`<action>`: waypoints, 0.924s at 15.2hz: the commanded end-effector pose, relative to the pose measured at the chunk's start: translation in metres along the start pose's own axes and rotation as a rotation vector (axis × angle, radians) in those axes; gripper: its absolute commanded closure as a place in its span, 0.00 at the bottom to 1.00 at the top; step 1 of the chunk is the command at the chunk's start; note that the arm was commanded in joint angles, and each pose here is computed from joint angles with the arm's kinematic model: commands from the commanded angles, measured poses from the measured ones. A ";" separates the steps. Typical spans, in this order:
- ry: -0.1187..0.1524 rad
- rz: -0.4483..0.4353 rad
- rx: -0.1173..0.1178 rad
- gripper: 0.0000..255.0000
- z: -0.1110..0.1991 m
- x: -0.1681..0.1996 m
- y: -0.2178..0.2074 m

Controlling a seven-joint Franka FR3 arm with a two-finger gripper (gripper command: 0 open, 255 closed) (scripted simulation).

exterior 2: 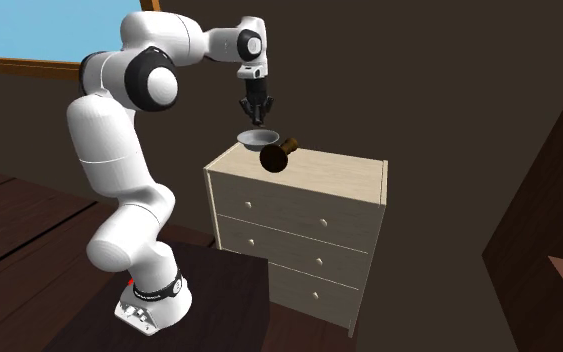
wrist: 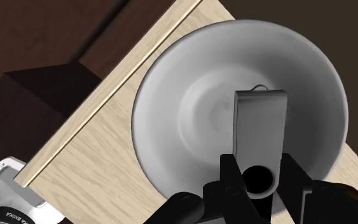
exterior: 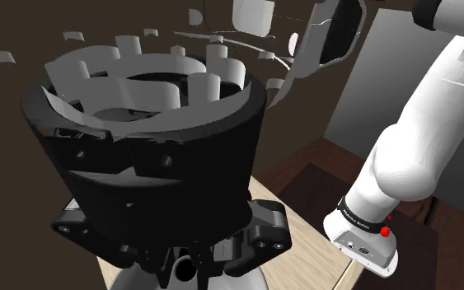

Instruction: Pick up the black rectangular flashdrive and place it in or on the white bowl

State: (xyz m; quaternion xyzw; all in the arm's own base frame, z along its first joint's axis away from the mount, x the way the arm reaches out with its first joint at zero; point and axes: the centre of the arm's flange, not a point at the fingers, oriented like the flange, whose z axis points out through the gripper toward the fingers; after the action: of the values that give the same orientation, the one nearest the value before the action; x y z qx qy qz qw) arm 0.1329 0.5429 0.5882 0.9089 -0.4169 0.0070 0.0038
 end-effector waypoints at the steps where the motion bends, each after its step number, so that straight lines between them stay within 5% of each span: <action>1: 0.000 0.001 0.000 1.00 0.010 -0.002 0.001; 14: 0.000 0.001 0.000 1.00 0.062 -0.003 0.001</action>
State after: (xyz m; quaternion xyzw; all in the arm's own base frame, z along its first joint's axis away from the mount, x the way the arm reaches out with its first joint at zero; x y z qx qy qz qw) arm 0.1312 0.5434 0.5270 0.9088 -0.4172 0.0068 0.0039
